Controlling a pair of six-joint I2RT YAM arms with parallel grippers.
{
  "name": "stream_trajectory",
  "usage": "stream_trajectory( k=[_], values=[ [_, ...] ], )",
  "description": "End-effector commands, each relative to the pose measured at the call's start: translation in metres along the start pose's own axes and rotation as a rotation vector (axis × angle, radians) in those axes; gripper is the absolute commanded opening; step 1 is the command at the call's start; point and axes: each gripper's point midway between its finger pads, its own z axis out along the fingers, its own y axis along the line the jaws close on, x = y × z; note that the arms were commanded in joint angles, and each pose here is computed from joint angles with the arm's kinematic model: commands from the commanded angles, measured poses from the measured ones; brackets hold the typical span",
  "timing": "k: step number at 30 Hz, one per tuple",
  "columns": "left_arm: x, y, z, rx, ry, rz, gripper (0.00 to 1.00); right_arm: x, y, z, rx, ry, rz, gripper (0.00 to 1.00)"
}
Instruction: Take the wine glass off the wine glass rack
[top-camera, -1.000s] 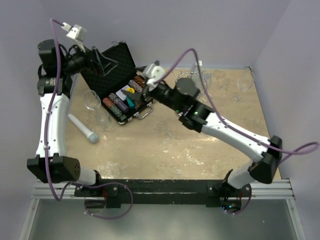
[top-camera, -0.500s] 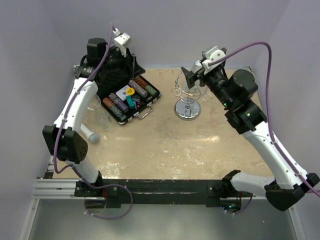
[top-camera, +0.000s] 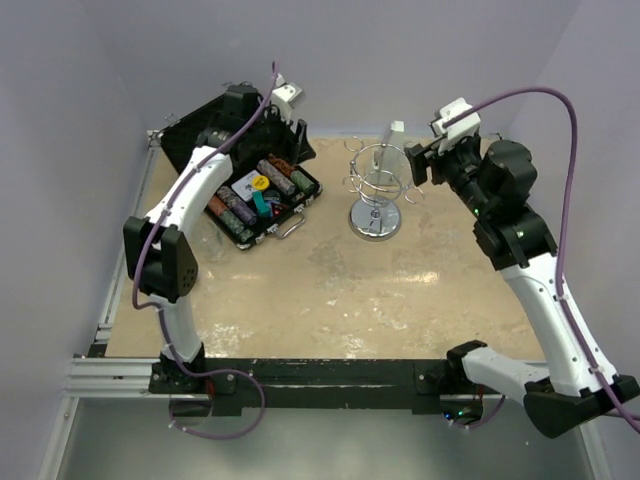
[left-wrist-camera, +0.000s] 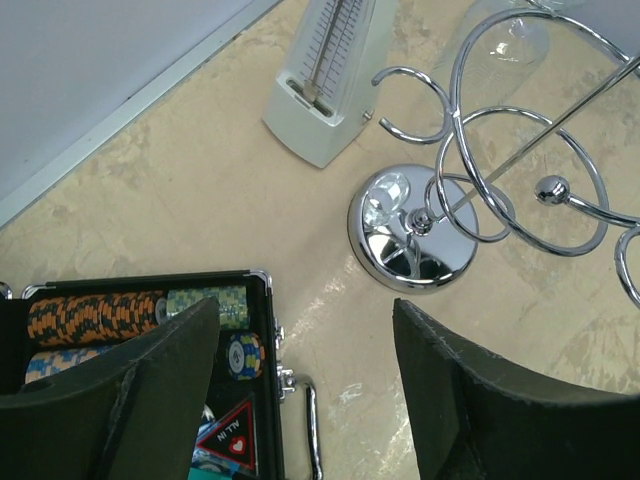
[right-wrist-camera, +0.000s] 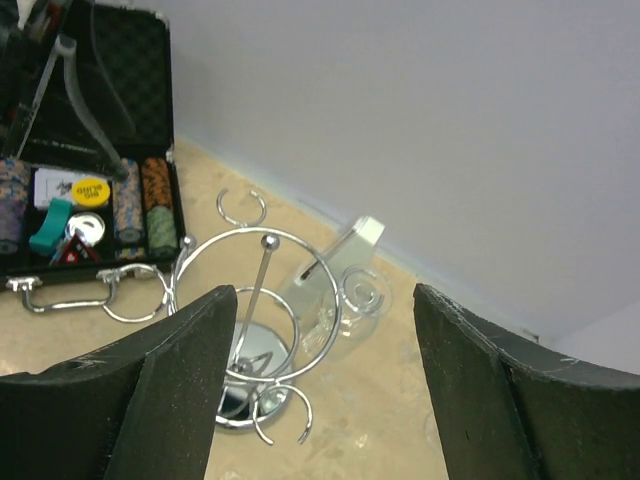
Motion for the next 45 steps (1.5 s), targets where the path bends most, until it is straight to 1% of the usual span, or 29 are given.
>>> stream_trajectory(
  k=[1,5,10,12,15,17,21,24,29,31,33,35,38,45],
  values=[
    [-0.035,-0.001,0.009,-0.021,-0.074,0.102,0.76,0.037,0.010,0.006,-0.039,0.111,0.072,0.74],
    [-0.040,0.000,0.011,-0.040,-0.080,0.113,0.84,0.048,-0.010,0.016,-0.004,0.137,0.084,0.73],
    [-0.040,-0.006,-0.005,-0.060,-0.071,0.106,0.89,0.071,-0.044,0.038,-0.016,0.173,0.134,0.72],
    [-0.042,-0.014,-0.015,-0.050,-0.076,0.109,0.90,0.078,-0.057,0.040,-0.027,0.145,0.126,0.73],
    [-0.041,-0.026,-0.029,-0.030,-0.081,0.128,0.91,0.091,-0.068,0.038,-0.059,0.091,0.103,0.78],
    [-0.049,-0.041,-0.044,0.005,-0.109,0.172,0.92,0.109,-0.074,0.037,-0.087,0.081,0.099,0.81],
    [-0.051,-0.066,-0.062,0.089,-0.154,0.254,0.93,0.153,-0.072,0.039,-0.197,0.092,0.071,0.89],
    [-0.049,-0.079,-0.072,0.130,-0.166,0.277,0.94,0.184,-0.070,0.042,-0.258,0.113,-0.005,0.94],
    [-0.042,-0.078,-0.078,0.109,-0.127,0.280,0.94,0.217,-0.056,0.049,-0.385,0.110,-0.100,0.96],
    [-0.038,-0.076,-0.080,0.098,-0.109,0.306,0.94,0.238,-0.049,0.056,-0.450,0.123,-0.091,0.96],
    [-0.035,-0.074,-0.081,0.093,-0.087,0.338,0.94,0.249,-0.045,0.064,-0.497,0.127,-0.064,0.95],
    [-0.033,-0.070,-0.081,0.083,-0.059,0.375,0.94,0.256,-0.045,0.072,-0.517,0.119,-0.046,0.94],
    [-0.026,-0.059,-0.081,0.047,-0.011,0.391,0.94,0.259,-0.049,0.083,-0.517,0.092,-0.030,0.94],
    [-0.025,-0.052,-0.083,0.007,0.013,0.411,0.94,0.258,-0.053,0.106,-0.530,0.043,0.024,0.94]
  ],
)
